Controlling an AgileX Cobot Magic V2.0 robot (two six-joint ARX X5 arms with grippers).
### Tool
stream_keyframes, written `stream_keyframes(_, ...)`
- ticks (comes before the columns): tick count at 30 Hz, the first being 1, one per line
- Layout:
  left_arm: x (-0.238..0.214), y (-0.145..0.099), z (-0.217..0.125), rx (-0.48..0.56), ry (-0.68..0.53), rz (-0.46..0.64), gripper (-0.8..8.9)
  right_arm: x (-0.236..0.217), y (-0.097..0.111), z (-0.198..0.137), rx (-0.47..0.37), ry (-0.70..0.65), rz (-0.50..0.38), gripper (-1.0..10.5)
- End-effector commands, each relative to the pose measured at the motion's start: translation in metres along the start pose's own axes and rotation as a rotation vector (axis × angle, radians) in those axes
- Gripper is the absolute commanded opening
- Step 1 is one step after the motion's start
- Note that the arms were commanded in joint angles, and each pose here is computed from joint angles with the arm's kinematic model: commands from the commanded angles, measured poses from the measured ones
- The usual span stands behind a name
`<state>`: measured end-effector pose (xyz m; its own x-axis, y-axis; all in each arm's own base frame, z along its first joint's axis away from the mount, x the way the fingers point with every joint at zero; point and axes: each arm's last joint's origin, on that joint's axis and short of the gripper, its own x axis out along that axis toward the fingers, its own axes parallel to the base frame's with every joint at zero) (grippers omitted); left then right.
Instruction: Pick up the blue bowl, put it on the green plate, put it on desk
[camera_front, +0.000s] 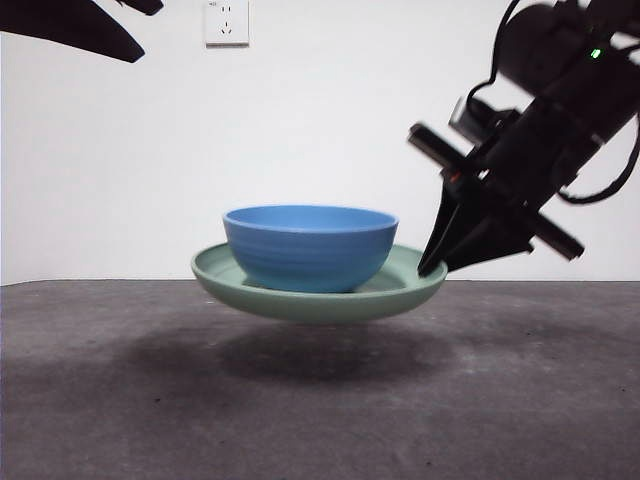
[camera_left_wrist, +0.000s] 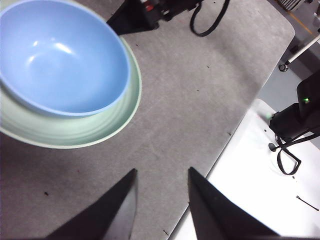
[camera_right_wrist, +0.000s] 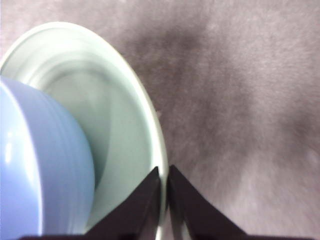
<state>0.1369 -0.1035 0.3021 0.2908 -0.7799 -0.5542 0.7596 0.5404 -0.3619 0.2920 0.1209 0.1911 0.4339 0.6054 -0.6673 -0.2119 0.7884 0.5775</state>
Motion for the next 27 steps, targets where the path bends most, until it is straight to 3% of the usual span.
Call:
stream_keyframes(1, 0.000, -0.001, 0.002, 0.017, -0.003, -0.011, 1.64, 0.011, 0.001, 0.005, 0.026, -0.009, 0.016, 0.1)
stream_keyframes(23, 0.000, -0.001, 0.002, 0.013, -0.003, -0.011, 1.64, 0.044, -0.012, 0.007, 0.047, 0.069, -0.038, 0.2)
stream_keyframes(27, 0.000, -0.001, 0.002, 0.013, -0.003, -0.011, 1.64, 0.044, -0.012, 0.007, 0.049, 0.073, -0.039, 0.9)
